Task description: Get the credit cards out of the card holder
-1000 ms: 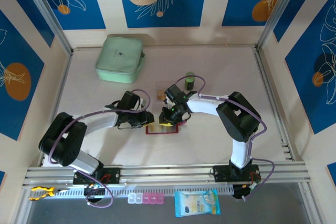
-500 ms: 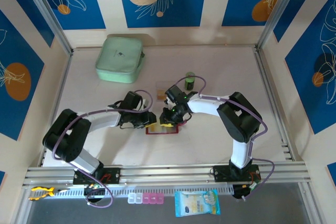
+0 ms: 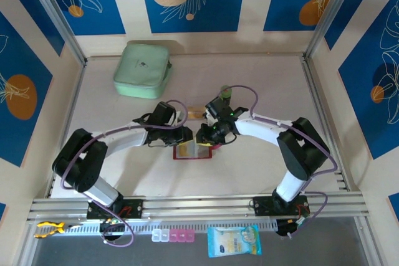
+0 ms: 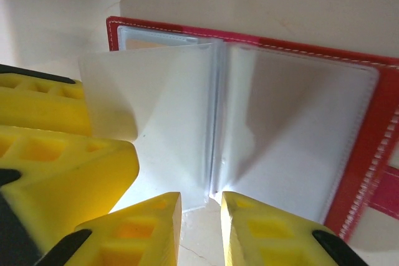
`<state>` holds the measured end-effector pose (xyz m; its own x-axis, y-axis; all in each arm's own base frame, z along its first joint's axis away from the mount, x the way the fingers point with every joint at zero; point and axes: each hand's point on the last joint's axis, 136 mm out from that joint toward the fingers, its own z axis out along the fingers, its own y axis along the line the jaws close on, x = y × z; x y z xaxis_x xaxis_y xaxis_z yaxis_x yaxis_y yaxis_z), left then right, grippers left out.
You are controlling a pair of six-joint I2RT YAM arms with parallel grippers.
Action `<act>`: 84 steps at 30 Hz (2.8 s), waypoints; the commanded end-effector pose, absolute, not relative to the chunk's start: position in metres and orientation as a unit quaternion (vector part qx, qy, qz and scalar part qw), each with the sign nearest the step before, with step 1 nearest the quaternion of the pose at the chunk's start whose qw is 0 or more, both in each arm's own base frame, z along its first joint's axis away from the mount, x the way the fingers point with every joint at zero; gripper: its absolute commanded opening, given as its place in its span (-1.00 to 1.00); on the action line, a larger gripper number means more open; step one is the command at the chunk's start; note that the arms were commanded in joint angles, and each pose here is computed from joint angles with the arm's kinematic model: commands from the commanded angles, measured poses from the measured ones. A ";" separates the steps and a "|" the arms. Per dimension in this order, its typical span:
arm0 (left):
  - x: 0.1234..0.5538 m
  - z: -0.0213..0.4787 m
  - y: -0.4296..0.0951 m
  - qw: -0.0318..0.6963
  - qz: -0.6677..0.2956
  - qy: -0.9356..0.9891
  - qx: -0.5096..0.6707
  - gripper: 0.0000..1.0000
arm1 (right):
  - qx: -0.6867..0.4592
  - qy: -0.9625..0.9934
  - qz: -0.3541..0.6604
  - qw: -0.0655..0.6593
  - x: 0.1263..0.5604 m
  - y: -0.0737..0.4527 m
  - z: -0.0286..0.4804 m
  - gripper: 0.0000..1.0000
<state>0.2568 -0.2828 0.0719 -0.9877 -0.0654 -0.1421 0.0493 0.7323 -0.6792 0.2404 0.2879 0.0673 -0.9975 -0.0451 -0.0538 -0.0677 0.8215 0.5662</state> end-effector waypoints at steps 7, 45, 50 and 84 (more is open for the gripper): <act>0.256 0.073 -0.309 0.064 -0.344 0.937 0.012 -0.27 | -0.007 0.953 0.300 0.044 0.239 0.248 0.079 -0.48; 0.262 0.069 -0.323 0.076 -0.332 0.940 0.017 -0.03 | 0.013 0.944 0.327 0.044 0.238 0.232 0.087 -0.41; 0.264 0.073 -0.306 0.088 -0.335 0.938 0.002 -0.03 | -0.002 0.946 0.323 0.041 0.242 0.246 0.092 -0.41; 0.251 0.043 -0.229 0.071 -0.328 0.939 -0.068 -0.53 | -0.067 0.952 0.297 -0.020 0.248 0.330 0.062 -0.49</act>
